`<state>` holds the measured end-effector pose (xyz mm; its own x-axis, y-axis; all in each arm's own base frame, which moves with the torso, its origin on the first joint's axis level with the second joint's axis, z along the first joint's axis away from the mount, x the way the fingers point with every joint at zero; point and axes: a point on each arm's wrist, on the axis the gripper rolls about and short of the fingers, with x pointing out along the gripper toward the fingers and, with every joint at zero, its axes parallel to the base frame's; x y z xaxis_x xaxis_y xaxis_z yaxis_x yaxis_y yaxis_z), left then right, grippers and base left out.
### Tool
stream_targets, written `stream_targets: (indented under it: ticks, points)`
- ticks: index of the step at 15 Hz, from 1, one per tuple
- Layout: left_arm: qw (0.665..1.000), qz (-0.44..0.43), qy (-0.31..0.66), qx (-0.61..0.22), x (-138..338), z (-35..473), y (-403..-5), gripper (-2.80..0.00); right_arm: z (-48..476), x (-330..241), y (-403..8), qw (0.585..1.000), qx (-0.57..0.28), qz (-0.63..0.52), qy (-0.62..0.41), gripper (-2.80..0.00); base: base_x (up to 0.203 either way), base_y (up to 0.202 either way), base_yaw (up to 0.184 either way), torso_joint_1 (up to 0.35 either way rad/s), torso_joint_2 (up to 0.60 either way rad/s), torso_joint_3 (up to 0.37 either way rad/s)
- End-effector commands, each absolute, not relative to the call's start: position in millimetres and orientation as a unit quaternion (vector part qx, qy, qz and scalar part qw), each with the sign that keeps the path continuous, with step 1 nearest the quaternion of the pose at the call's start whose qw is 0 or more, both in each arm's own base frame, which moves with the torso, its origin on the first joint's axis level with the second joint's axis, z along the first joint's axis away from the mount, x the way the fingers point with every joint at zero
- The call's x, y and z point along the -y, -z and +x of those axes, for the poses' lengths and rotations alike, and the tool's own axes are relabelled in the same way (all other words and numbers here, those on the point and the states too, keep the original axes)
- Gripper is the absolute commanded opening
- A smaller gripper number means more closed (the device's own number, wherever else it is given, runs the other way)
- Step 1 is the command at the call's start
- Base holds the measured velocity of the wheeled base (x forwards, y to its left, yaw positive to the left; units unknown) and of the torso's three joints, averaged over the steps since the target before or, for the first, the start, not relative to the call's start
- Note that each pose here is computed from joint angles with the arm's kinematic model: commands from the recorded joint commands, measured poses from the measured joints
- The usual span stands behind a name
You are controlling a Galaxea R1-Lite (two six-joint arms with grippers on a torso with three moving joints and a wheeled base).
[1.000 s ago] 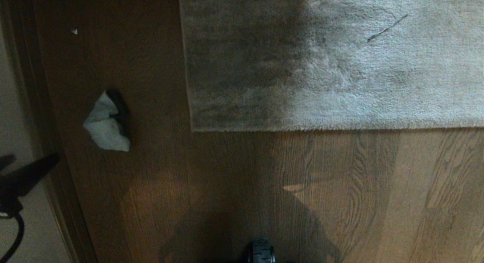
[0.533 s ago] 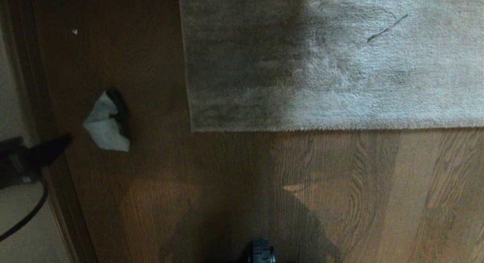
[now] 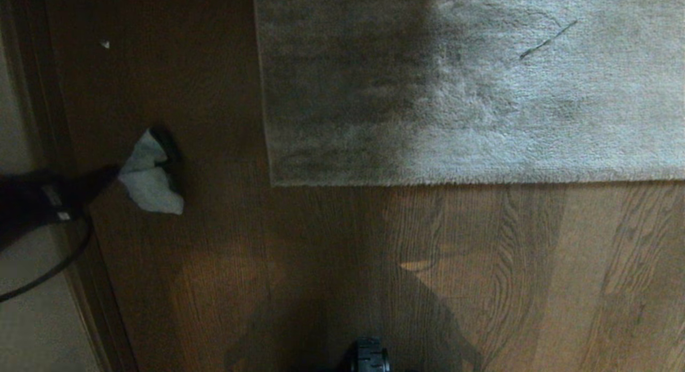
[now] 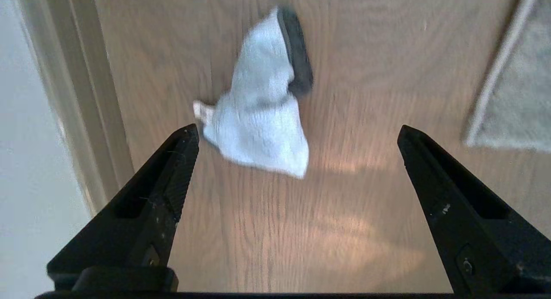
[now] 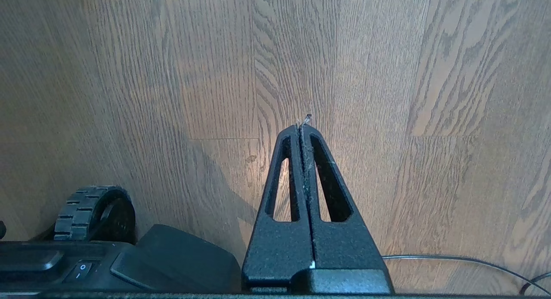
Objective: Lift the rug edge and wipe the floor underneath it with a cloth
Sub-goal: Pick up the rag
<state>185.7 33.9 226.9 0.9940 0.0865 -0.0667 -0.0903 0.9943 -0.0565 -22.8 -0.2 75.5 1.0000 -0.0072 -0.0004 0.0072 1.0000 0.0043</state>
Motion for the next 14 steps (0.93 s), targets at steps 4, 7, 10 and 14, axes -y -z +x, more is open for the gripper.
stream_targets:
  ticks: [4, 7, 10, 14]
  points:
    - [0.999, -0.03, -0.034, -0.028, -39.7, 205.6, -223.7, 0.0, -22.8, 0.2, -75.5, 1.0, 0.0, 0.002, 0.004, -2.8, 0.0, 0.0, 0.0, 0.0, 0.0, 0.0]
    - [0.999, -0.029, -0.038, -0.017, -43.4, 210.4, -224.6, 0.0, -22.8, 0.2, -75.5, 1.0, 0.0, 0.002, 0.003, -2.8, 0.0, 0.0, 0.0, 0.0, 0.0, 0.0]
    - [0.998, -0.028, -0.047, -0.013, -48.4, 212.8, -223.6, 0.0, -22.8, 0.2, -75.5, 1.0, 0.0, 0.002, 0.004, -2.8, 0.0, 0.0, 0.0, 0.0, 0.0, 0.0]
    - [0.996, -0.028, -0.079, -0.013, -64.2, 216.0, -220.0, 0.0, -22.8, 0.2, -75.5, 1.0, 0.0, 0.002, 0.004, -2.8, 0.0, 0.0, 0.0, 0.0, 0.0, 0.0]
